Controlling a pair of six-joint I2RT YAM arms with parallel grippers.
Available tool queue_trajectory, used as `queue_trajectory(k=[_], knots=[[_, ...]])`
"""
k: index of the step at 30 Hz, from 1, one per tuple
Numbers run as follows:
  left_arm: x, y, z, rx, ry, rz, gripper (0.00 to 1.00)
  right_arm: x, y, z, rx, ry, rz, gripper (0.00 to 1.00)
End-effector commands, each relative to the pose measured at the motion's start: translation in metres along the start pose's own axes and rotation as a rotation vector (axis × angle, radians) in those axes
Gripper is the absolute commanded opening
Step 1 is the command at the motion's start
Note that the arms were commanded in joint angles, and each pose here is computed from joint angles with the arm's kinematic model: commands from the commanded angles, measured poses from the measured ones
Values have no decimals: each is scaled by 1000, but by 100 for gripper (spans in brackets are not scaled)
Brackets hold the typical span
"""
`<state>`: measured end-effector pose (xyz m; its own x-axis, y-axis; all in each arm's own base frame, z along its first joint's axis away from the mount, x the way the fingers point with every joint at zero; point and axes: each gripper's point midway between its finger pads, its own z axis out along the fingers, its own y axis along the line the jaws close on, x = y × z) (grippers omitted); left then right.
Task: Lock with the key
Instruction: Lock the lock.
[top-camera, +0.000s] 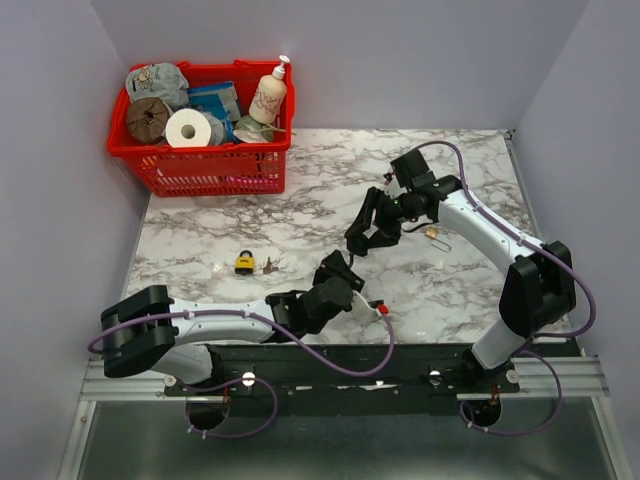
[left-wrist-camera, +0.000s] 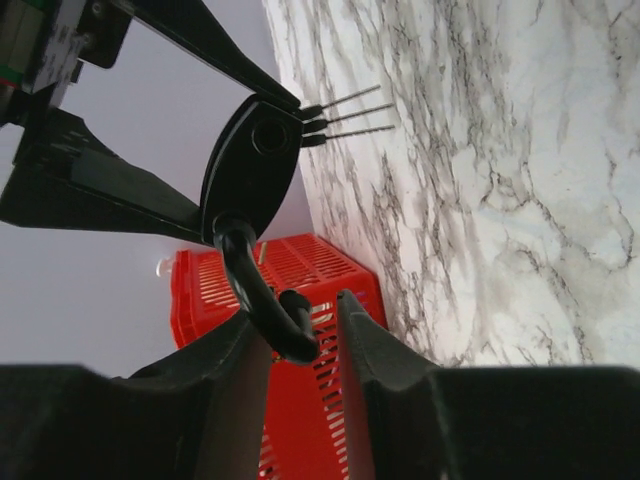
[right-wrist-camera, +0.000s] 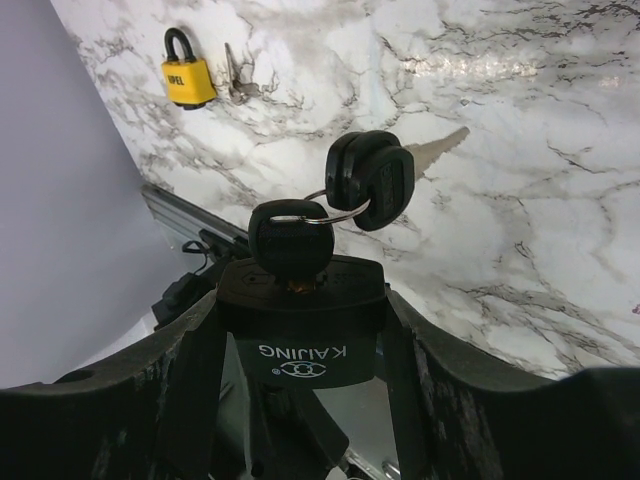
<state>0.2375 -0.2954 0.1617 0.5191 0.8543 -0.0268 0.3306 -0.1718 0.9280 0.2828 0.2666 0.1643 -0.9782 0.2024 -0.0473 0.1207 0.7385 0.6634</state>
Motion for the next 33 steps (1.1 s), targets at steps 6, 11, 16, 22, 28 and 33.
queue_trajectory(k=[6, 11, 16, 22, 28, 33], knots=[[0, 22, -2, -77, 16, -35, 2, 11, 28, -10, -117, 25, -24, 1], [1, 24, -4, -94, 10, -43, 0, 15, 30, -10, -139, 42, -20, 1], [4, 24, -5, -96, 21, -36, 9, 13, 31, -11, -139, 36, -16, 1], [0, 27, -4, -112, 10, -46, 59, 17, 36, -12, -163, 54, -6, 1], [1, 24, 1, -104, 18, -39, 40, 24, 40, -16, -193, 72, -5, 1], [10, 24, 3, -110, 51, -21, 9, 28, 37, -16, -197, 82, 2, 1]])
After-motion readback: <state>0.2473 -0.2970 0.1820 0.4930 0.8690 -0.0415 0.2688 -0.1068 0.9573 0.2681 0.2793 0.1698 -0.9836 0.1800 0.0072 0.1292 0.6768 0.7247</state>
